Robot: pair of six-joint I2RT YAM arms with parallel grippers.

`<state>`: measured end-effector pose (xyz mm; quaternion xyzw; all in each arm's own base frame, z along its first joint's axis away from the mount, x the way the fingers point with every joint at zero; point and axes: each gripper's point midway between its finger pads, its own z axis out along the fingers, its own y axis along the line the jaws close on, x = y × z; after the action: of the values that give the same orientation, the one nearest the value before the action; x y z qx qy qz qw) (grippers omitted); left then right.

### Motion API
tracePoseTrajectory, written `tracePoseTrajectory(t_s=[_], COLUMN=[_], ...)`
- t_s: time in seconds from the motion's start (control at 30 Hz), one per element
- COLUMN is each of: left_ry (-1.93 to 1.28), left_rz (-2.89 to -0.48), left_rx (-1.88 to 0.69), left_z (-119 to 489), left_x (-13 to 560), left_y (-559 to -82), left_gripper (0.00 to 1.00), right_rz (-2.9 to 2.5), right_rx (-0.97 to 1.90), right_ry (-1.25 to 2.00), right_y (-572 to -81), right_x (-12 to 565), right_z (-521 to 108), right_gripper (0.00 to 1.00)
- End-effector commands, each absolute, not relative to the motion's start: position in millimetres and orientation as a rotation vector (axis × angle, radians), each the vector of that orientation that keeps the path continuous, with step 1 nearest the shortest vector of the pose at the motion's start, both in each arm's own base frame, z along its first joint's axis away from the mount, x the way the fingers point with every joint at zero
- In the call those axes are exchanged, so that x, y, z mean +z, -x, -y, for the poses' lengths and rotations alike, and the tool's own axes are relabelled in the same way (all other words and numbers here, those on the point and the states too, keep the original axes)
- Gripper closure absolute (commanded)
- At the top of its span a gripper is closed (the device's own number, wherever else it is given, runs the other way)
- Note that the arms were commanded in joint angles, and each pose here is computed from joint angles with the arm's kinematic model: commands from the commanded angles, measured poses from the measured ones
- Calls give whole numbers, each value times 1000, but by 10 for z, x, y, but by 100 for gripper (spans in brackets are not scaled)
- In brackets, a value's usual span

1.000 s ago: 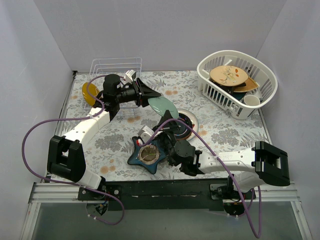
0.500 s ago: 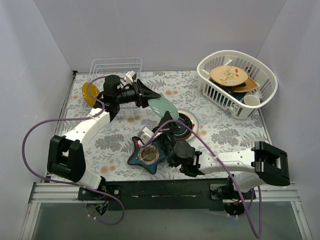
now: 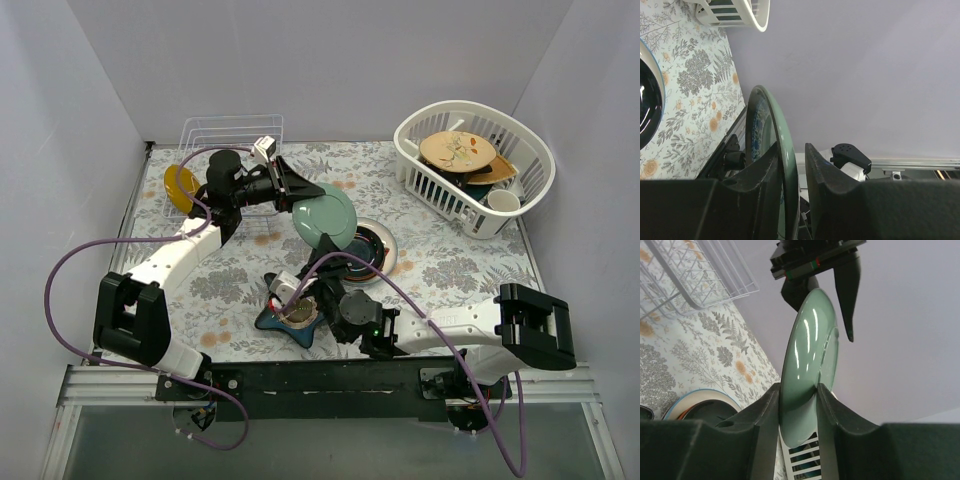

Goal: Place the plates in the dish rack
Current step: Insert the plate into the dish rack.

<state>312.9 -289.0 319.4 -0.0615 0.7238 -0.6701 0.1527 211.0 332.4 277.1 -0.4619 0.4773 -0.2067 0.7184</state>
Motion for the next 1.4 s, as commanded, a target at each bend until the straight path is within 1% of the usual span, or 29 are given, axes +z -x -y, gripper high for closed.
tracePoseTrajectory(t_s=[0.0, 0.23, 0.8, 0.9, 1.0, 1.1, 1.2, 1.37], left_ry=[270, 274, 277, 252, 233, 222, 217, 210], left_rz=[-2019, -2026, -2017, -2011, -2004, -2001, -1997, -1991], left_rx=[-2198, -2193, -2167, -2168, -2162, -2162, -2163, -2163], left_z=[2889, 2898, 2892, 2904, 2911, 2918, 2917, 2913], left_x=[3894, 3830, 3667, 3669, 3692, 3707, 3728, 3760], left_y=[-2762, -2785, -2802, -2818, -2831, -2844, -2841, -2830], left_gripper=[100, 100, 100, 100, 100, 100, 100, 100], right_rz=[-1044, -1080, -1121, -1137, -1154, -1179, -1188, -1195], right_rx=[-397, -395, -399, -400, -390, -377, -367, -357], right_ry=[1149, 1132, 1110, 1094, 1076, 1046, 1035, 1030], right_y=[-2011, -2058, -2149, -2180, -2210, -2257, -2278, -2315], right_x=[2410, 2352, 2265, 2259, 2247, 2265, 2276, 2276], right_z=[-3520, -3475, -3373, -3338, -3305, -3269, -3271, -3287], right_gripper=[61, 57, 55, 51, 48, 42, 38, 36])
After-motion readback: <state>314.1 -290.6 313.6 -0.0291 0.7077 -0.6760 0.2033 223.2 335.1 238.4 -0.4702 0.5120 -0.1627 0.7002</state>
